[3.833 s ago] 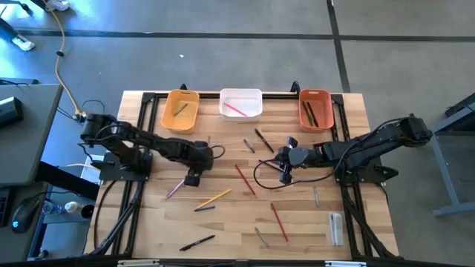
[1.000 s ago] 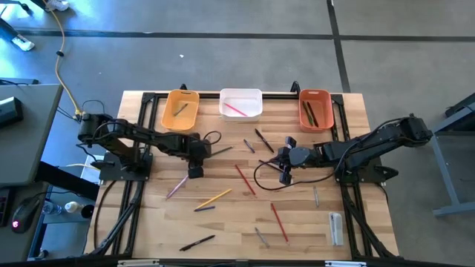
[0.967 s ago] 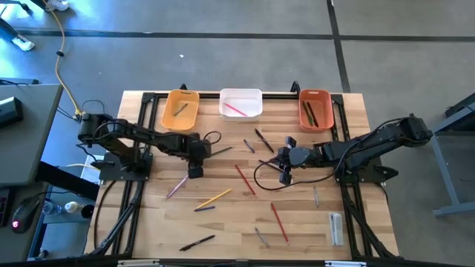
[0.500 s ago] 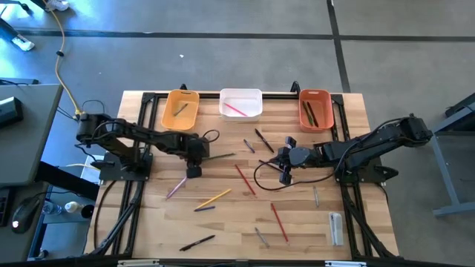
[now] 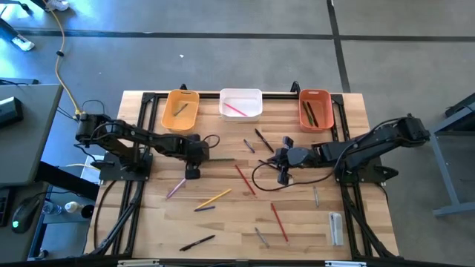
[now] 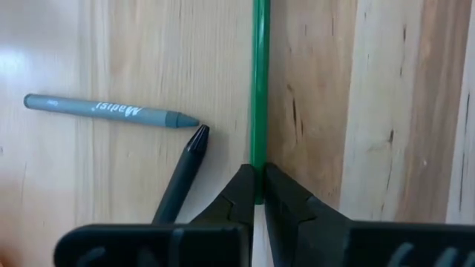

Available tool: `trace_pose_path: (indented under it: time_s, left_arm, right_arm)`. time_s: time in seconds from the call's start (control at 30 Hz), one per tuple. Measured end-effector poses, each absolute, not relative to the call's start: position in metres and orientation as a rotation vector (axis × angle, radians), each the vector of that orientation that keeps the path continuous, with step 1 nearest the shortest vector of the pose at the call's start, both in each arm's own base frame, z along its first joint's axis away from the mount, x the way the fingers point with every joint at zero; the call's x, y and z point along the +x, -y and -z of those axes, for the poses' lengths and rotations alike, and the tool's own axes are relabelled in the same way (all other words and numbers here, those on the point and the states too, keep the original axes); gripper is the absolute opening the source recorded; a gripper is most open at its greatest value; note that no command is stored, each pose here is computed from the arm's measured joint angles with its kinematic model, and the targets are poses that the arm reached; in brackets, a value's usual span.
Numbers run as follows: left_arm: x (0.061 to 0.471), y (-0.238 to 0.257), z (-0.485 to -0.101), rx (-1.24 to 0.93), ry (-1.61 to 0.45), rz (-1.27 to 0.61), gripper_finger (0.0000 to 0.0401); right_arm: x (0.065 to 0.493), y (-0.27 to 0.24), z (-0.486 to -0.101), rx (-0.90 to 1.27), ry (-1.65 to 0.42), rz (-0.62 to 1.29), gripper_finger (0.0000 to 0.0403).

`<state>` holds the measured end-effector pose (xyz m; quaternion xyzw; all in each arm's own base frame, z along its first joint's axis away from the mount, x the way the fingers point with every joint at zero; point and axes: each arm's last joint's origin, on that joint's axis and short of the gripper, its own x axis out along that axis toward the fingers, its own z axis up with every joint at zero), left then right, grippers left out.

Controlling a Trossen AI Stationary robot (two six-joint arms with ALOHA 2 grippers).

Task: Sort crayons/erasers/pens/pencils in bins
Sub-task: Put the green color pencil into the orange bin

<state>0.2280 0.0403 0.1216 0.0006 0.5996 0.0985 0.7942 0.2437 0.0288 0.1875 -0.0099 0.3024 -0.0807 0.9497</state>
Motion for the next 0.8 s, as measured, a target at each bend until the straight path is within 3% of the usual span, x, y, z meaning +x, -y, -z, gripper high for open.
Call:
trace_pose_path:
  time_s: [0.13, 0.5, 0.8]
  left_arm:
    - [0.228, -0.04, -0.121, 0.013, -1.288, -0.204, 0.0001]
    - [0.232, -0.04, -0.122, 0.014, -1.245, -0.188, 0.0]
    - [0.229, -0.038, -0.107, -0.019, -1.067, -0.191, 0.0]
  right_arm:
    - [0.254, -0.029, -0.184, -0.05, -0.565, 0.154, 0.0027]
    - [0.28, -0.007, -0.152, -0.013, -0.553, 0.203, 0.0138]
    - [0.289, 0.006, -0.147, 0.014, -0.524, 0.16, 0.0168]
